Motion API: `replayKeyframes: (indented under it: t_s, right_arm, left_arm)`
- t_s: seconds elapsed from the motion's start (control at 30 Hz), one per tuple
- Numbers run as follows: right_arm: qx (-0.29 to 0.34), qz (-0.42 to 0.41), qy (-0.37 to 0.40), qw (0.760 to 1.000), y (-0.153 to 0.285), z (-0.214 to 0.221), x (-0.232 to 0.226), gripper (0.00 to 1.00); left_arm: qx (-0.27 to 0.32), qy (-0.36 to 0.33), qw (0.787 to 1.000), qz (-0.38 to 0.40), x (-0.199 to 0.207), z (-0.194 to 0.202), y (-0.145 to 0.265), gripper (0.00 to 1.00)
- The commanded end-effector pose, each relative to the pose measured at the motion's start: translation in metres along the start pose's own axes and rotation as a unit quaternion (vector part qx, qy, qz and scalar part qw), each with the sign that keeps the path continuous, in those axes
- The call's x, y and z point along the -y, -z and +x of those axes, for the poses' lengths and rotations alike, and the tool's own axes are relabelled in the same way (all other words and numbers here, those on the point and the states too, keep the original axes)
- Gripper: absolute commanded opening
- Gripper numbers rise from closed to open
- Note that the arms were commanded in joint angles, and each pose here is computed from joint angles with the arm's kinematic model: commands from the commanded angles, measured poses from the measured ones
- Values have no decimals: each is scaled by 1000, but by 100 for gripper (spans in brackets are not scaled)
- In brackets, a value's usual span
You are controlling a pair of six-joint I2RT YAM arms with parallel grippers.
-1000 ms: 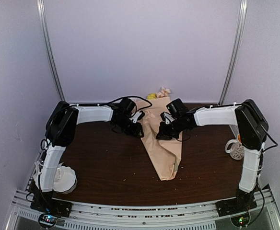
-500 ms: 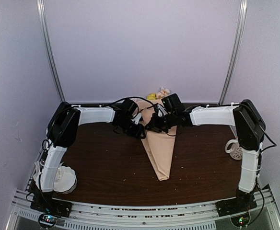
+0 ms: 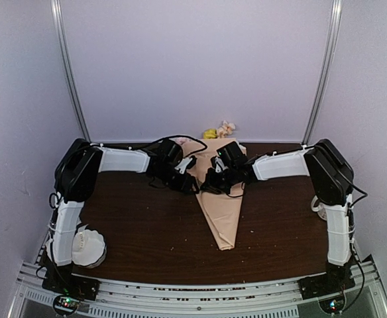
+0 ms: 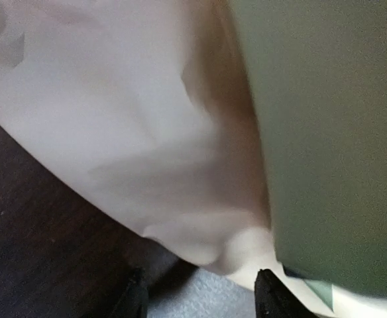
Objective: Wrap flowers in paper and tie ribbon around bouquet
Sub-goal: Fold the two-thirds-folded wrapping paper at the center of the board, then press the fold line on the folded bouquet.
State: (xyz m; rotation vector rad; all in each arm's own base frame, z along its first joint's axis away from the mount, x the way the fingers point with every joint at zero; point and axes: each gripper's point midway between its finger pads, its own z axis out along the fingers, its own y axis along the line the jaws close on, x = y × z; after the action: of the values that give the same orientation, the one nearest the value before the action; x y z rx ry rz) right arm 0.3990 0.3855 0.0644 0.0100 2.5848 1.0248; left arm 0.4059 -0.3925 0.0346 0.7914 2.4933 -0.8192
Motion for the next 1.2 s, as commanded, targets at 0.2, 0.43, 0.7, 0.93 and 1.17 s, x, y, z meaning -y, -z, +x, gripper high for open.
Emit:
replayKeyframes:
  t_s: [0.2,0.43,0.7,0.93,1.17]
  right_arm:
    - [-2,-7,12,1000,-7,0,-1,0]
    - [-2,-8,13,1000,-7,1,-1,0]
    - [-1,-14,20,1000,-3,0,-7,0]
    - [-13,-16,32,999,0,6,-9,0]
    - [-20,-3,78,997,26,15,-11,21]
  left_arm:
    - [132,-94,979,124,57,-45,79,75]
    - [159,-57,978,122,46,-71,65,98]
    - [145,-32,989,24,10,-81,49,61]
    - [136,-31,990,12,2,-78,42,0]
    - [108,7,993,-45,-46,-66,36,0]
